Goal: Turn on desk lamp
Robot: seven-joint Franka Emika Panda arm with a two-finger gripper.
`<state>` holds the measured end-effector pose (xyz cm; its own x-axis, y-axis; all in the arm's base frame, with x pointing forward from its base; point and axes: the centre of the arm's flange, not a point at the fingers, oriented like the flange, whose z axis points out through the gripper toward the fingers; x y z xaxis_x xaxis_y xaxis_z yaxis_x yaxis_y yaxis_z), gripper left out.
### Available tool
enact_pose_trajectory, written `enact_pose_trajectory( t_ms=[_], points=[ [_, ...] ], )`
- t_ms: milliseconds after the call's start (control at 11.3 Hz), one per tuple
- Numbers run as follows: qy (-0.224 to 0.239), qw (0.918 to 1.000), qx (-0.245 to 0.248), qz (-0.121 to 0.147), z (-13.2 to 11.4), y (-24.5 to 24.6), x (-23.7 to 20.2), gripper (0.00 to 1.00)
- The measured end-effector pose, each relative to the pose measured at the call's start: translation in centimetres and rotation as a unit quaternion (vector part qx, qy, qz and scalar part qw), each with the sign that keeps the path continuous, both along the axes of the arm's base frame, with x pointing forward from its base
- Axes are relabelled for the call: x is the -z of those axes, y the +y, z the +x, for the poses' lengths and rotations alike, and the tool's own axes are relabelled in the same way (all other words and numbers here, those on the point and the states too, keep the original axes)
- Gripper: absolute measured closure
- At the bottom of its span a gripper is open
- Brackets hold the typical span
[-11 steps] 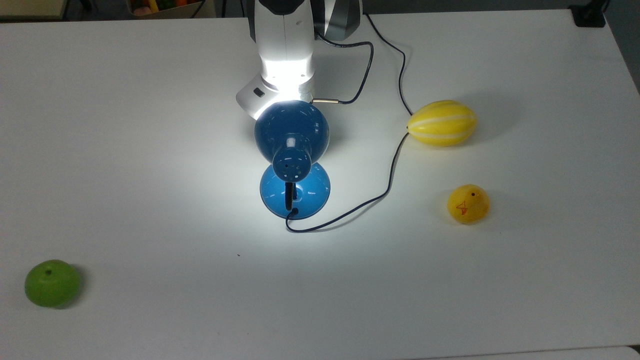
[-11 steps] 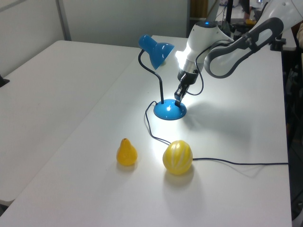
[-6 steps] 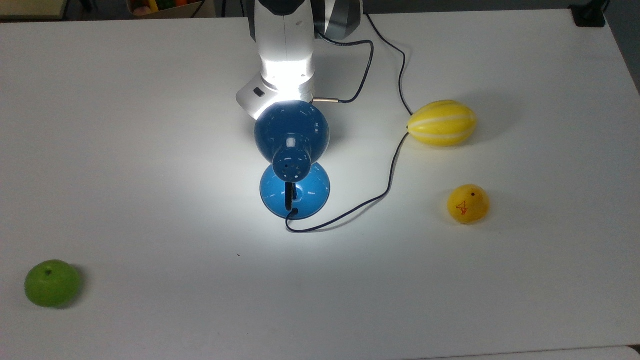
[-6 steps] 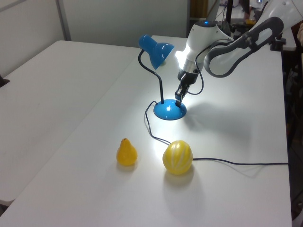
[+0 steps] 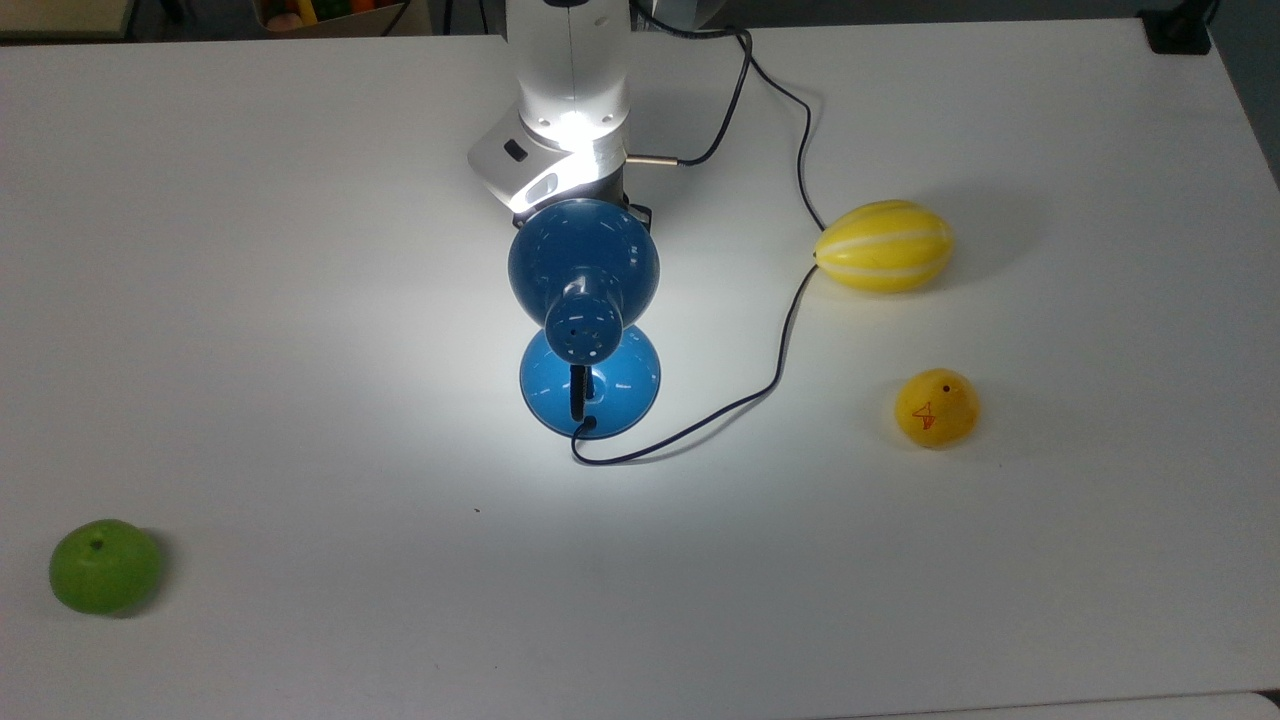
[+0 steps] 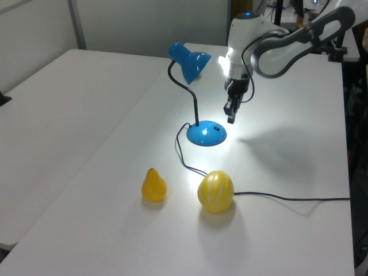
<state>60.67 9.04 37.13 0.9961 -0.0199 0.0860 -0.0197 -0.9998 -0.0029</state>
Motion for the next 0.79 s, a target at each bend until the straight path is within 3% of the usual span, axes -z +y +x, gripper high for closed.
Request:
enact_pose_trajectory(
  t_ms=[353,794],
  points=[
    [0.059,0.9981,-0.001,-0.018,-2.9,-0.6,-4.6,0.99],
    [0.062,0.9978,0.009,-0.022,-3.7,-1.4,-16.9,0.99]
  ],
)
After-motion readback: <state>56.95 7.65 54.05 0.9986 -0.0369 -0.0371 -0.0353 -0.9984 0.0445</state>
